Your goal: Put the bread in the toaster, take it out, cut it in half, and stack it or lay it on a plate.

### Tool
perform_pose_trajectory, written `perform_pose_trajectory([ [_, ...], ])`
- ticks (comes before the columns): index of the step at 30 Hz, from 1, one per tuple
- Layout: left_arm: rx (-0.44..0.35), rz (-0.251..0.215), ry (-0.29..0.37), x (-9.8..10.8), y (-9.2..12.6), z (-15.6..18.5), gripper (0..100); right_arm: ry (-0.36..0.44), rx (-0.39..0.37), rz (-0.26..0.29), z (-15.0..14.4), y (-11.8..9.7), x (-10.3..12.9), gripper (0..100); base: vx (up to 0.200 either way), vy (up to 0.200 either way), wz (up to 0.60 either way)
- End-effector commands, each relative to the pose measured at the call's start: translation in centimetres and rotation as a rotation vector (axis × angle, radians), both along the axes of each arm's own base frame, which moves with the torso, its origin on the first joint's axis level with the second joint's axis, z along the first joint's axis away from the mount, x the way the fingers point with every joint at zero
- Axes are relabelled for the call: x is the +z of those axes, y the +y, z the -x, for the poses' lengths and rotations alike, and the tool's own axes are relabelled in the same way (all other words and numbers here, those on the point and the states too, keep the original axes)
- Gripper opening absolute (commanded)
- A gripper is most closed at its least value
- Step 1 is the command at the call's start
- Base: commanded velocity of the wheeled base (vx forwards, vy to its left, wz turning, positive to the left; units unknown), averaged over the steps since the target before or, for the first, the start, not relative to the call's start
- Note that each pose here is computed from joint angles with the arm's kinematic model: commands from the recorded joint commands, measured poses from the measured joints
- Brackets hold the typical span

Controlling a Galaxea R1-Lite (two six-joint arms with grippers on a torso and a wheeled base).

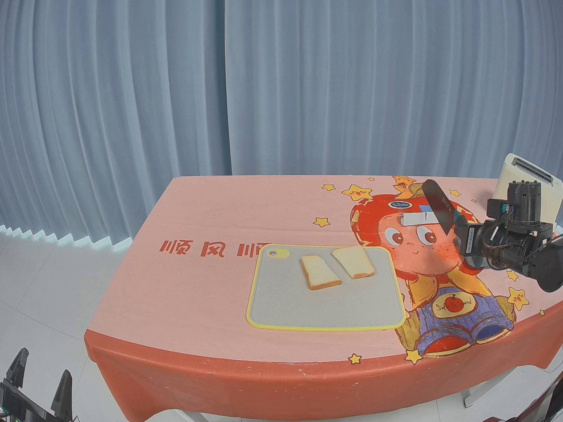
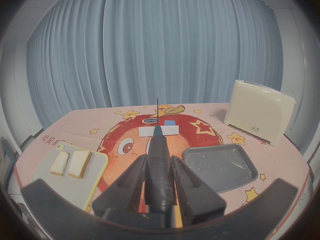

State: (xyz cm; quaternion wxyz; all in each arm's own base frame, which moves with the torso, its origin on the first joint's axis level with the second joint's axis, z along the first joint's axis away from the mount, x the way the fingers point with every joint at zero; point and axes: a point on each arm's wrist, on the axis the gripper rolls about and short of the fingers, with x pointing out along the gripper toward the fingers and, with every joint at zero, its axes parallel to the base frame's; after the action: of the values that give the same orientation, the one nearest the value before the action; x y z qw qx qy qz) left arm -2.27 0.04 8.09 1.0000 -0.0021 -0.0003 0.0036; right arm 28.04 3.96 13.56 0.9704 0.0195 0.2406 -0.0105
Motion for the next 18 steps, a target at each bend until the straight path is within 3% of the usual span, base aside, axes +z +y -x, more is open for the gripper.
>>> perform_pose_trajectory([
  [1,0.0,0.0,0.019,-0.48,0.0,-0.14,100,0.022,0.0,0.004,-0.19,0.03,-0.62,0,0.0,0.0,0.0],
  [18,0.0,0.0,0.019,-0.48,0.0,-0.14,100,0.046,0.001,0.008,-0.46,0.11,-1.43,0,0.0,0.0,0.0],
])
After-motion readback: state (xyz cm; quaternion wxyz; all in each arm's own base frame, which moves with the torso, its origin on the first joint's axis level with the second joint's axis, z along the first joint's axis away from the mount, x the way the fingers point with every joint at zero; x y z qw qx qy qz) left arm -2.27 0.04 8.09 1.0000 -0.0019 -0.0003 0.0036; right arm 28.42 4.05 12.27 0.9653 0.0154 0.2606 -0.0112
